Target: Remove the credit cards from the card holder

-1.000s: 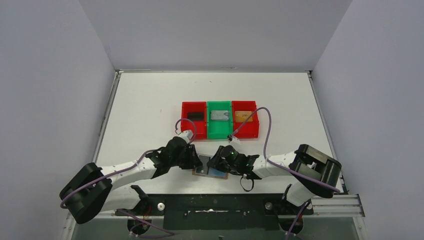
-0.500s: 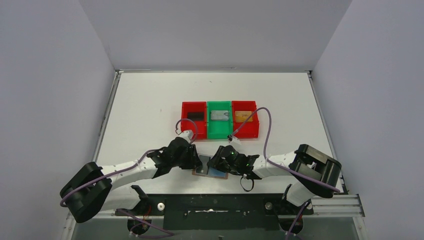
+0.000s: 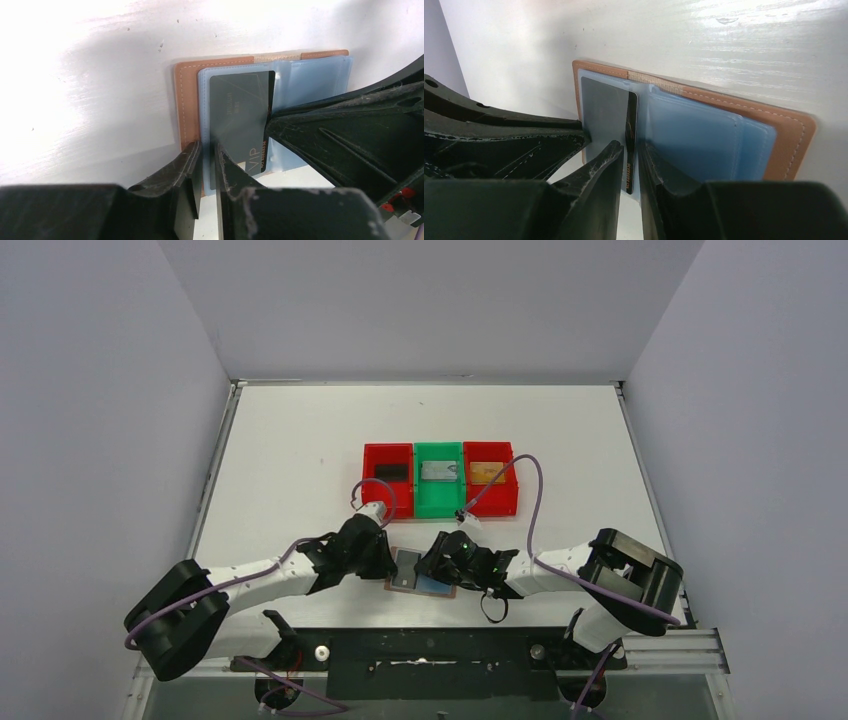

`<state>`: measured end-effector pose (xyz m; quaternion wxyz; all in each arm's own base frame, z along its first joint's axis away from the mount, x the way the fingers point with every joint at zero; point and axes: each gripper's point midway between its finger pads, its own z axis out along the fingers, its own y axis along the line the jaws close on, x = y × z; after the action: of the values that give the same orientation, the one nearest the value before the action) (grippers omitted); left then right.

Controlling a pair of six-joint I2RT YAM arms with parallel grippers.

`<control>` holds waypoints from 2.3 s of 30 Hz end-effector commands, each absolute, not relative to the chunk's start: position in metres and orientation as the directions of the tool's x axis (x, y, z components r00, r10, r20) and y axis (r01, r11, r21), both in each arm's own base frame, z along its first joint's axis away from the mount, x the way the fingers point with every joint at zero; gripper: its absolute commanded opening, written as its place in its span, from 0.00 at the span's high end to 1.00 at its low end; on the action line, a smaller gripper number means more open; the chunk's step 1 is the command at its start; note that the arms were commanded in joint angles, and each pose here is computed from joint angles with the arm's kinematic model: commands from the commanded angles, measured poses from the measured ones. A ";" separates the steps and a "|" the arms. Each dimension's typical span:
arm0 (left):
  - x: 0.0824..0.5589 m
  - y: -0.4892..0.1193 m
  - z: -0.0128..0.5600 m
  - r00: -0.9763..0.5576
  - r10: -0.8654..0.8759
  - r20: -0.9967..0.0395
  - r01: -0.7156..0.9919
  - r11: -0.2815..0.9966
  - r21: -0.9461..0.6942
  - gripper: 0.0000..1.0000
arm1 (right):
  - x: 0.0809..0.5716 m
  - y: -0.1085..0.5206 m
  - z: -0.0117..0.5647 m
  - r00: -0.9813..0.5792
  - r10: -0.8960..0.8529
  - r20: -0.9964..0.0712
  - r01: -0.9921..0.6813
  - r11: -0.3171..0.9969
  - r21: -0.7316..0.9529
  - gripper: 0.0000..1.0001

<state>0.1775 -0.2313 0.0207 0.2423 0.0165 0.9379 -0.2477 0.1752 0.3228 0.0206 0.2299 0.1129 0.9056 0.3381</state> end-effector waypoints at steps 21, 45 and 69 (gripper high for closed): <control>0.166 -0.256 0.025 -0.899 -0.063 -0.433 0.219 0.792 -0.570 1.00 | 0.173 0.333 0.040 -0.878 0.369 -0.305 -0.006 0.627 0.779 0.90; 0.200 -0.255 0.055 -0.833 -0.039 -0.552 0.234 0.879 -0.415 0.64 | 0.176 0.316 0.024 -0.855 0.429 -0.292 0.083 0.669 0.739 1.00; 0.165 -0.253 0.002 -0.908 0.014 -0.418 0.185 0.910 -0.371 0.79 | 0.178 0.310 0.028 -0.845 0.435 -0.312 0.086 0.685 0.723 0.81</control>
<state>0.1877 -0.2595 0.0255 0.2519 0.0518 0.9405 -0.2221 0.1713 0.3084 0.0194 0.2182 0.1427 0.8920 0.3693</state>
